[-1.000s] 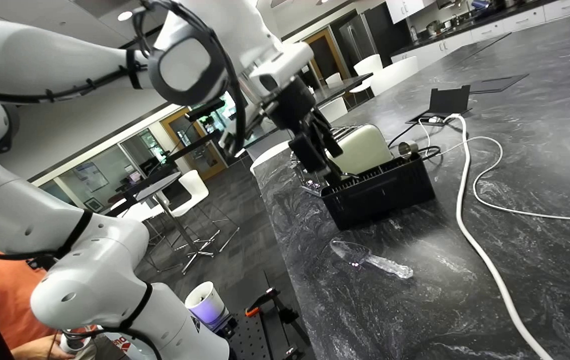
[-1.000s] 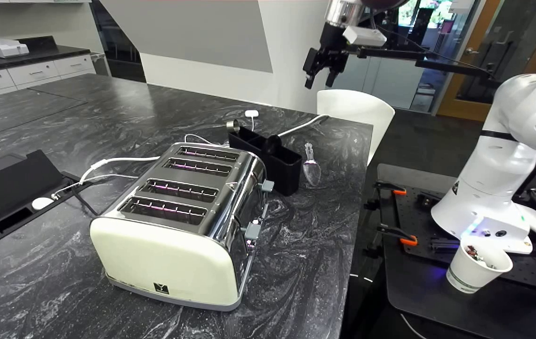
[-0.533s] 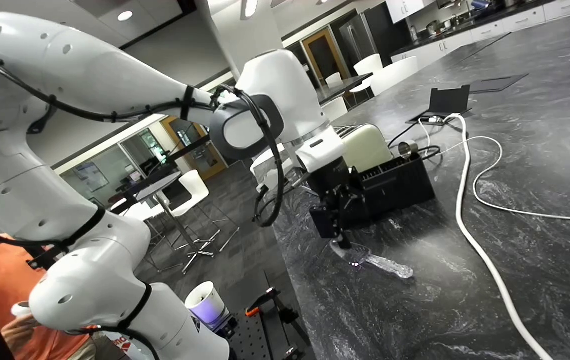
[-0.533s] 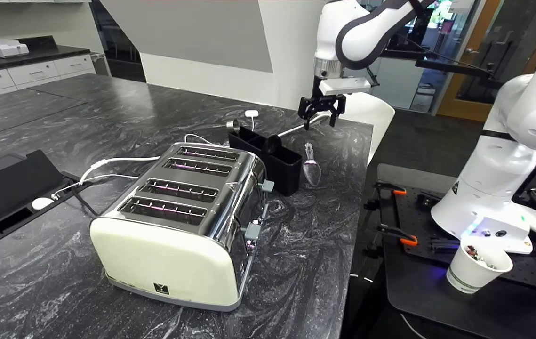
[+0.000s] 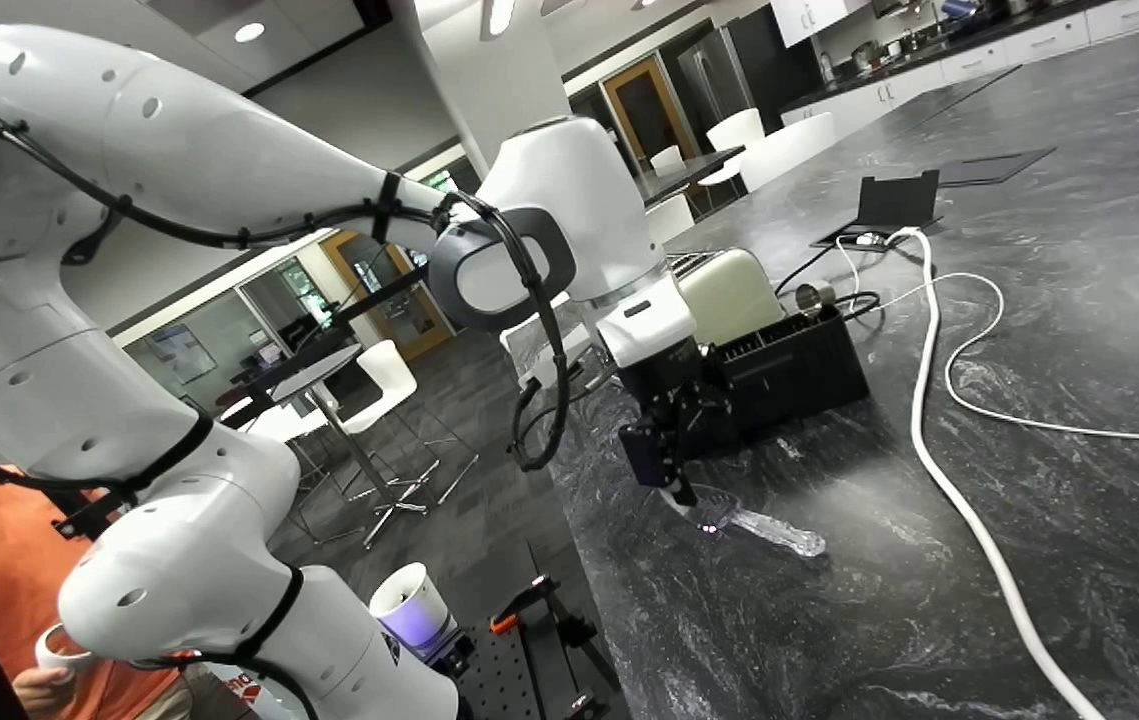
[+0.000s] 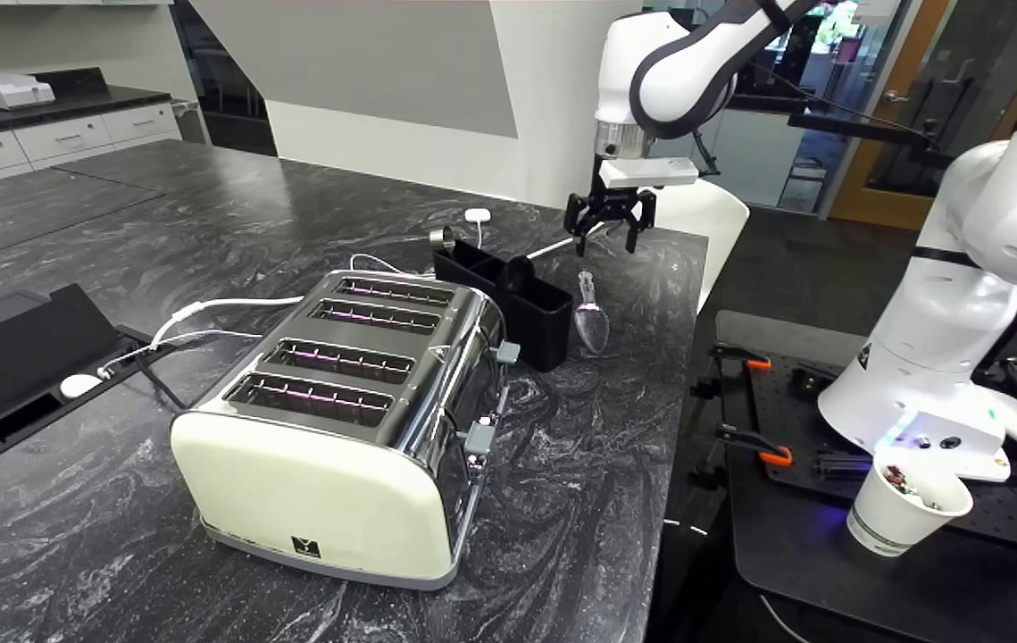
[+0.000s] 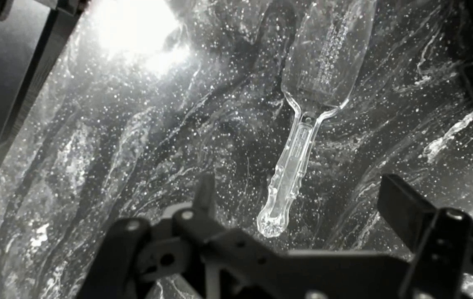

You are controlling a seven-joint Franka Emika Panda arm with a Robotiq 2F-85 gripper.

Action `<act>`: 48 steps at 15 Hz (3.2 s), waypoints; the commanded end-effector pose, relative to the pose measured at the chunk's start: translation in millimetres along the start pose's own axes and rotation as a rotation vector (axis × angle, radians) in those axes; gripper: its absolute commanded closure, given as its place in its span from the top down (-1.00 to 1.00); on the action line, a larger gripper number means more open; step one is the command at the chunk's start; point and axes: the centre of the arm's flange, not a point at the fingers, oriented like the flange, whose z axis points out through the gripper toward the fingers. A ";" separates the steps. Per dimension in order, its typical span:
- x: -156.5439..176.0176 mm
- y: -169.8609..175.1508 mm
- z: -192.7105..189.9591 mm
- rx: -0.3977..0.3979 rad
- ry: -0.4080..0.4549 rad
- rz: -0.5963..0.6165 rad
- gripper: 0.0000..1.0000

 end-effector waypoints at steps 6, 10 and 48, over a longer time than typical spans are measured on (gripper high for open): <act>12.1 -10.0 52.8 0.107 0.013 0.117 1.00; 10.6 -6.9 71.6 0.083 -0.007 0.139 1.00; 11.1 -30.6 -129.4 0.546 -0.466 -0.034 -0.88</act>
